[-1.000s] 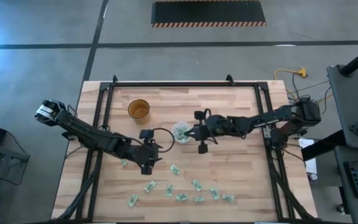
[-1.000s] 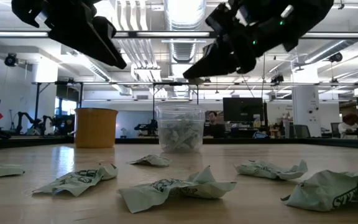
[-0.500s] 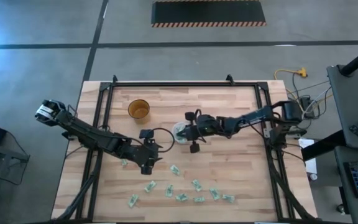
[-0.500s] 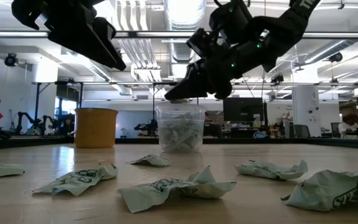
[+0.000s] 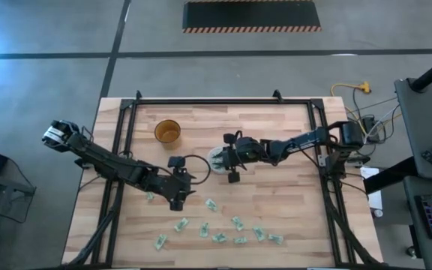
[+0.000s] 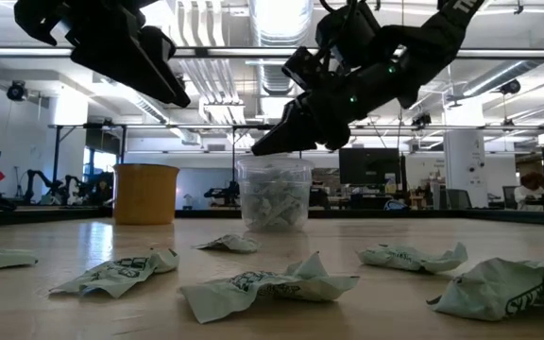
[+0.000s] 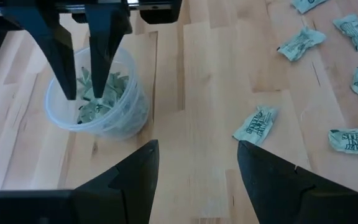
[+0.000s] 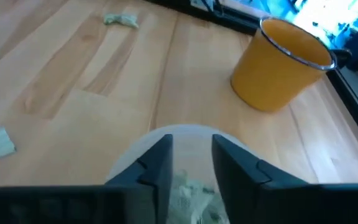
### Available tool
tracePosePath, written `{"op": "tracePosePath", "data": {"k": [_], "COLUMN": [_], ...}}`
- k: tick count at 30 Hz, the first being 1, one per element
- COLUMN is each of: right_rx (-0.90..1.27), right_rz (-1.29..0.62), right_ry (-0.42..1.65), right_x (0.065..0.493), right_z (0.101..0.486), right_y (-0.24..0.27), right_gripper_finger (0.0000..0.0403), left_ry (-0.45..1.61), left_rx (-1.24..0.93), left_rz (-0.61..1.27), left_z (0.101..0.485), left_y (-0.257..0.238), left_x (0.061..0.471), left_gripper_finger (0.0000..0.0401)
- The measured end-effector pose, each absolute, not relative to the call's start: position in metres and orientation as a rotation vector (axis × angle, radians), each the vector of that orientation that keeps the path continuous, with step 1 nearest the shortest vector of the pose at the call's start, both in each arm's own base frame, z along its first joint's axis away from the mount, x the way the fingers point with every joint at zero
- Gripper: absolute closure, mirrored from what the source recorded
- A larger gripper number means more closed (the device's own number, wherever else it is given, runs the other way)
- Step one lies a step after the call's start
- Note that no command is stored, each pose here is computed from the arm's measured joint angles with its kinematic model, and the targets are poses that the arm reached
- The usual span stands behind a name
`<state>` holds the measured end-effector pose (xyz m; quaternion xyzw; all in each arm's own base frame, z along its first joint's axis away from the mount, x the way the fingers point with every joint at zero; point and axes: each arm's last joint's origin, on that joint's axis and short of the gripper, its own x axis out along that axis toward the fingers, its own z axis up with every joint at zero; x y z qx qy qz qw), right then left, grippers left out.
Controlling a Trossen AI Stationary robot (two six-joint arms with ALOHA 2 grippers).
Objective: Pick and place Stevia / Truvia into bins
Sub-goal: Put the stevia packet into the transparent container
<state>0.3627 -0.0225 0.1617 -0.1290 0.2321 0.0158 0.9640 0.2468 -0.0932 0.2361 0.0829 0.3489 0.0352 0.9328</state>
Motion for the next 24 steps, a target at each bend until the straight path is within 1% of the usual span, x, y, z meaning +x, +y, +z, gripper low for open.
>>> {"op": "tracePosePath", "data": {"k": [3,6,11,14,19,24], "right_rx": [-0.268,-0.269,-0.261,-0.264,-0.208,-0.158], "right_rz": [0.034,0.041,0.073,0.111,0.164,0.207], "right_ry": [0.496,0.505,0.481,0.494,0.563,0.62], "right_x": [0.357,0.346,0.321,0.303,0.273,0.252], "right_z": [0.171,0.191,0.23,0.246,0.257,0.254], "right_y": [-0.022,-0.019,-0.005,0.006,0.024,0.039], "right_gripper_finger": [0.0277,0.0264,0.0261,0.0266,0.0275,0.0282], "left_ry": [0.732,0.799,0.979,1.078,1.198,1.22], "left_rx": [0.15,0.102,-0.054,-0.15,-0.254,-0.45], "left_rz": [0.077,0.102,0.153,0.213,0.369,0.634], "left_z": [0.235,0.23,0.219,0.214,0.207,0.205], "left_y": [-0.095,-0.096,-0.098,-0.101,-0.105,-0.103], "left_x": [0.245,0.238,0.221,0.21,0.192,0.179], "left_gripper_finger": [0.0199,0.0199,0.0199,0.0199,0.0201,0.0201]}}
